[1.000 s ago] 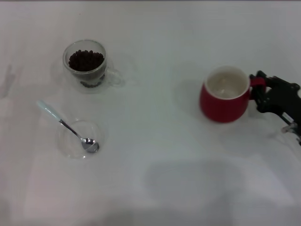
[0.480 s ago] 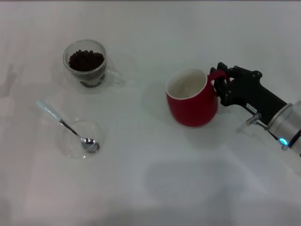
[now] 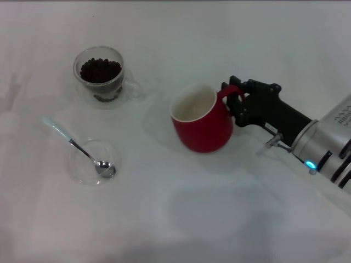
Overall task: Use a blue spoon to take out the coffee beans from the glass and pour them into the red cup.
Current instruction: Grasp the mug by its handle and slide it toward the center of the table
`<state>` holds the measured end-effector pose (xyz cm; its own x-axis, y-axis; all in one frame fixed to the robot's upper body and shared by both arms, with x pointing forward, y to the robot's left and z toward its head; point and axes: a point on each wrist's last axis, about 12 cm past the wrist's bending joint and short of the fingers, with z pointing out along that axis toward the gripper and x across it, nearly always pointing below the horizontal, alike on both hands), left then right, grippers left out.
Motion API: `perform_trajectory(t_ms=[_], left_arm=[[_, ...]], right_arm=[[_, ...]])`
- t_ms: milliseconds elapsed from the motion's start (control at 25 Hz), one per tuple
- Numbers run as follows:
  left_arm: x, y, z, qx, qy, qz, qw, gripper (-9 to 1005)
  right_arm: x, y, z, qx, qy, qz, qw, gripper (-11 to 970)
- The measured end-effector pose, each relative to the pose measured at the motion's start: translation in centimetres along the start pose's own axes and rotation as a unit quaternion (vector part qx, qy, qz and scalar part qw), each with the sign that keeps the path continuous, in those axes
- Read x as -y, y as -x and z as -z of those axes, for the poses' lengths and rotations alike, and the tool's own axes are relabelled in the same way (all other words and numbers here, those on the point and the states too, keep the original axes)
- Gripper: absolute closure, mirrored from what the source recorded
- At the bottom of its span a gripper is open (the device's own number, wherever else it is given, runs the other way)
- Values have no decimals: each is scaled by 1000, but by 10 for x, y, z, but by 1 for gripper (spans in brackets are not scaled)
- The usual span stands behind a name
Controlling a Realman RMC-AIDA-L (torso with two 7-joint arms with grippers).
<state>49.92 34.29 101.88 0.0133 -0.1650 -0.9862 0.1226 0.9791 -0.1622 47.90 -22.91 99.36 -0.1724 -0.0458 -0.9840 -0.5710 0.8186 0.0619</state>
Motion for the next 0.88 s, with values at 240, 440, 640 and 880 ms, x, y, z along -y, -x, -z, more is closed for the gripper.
perform_trajectory(t_ms=[240, 440, 640, 880], left_arm=[[1, -1, 1, -2, -2, 2, 1000, 122], [0, -4, 6, -7, 2, 3, 1000, 121], [-1, -5, 10, -6, 4, 3, 1000, 121], [0, -3, 12, 2, 0, 4, 1000, 122]], right_arm=[[-8, -2, -2, -7, 16, 4, 1000, 773], [-8, -5, 0, -16, 24, 17, 999, 780], [-13, -7, 2, -26, 51, 39, 998, 787], [-14, -10, 3, -33, 53, 41, 997, 751]])
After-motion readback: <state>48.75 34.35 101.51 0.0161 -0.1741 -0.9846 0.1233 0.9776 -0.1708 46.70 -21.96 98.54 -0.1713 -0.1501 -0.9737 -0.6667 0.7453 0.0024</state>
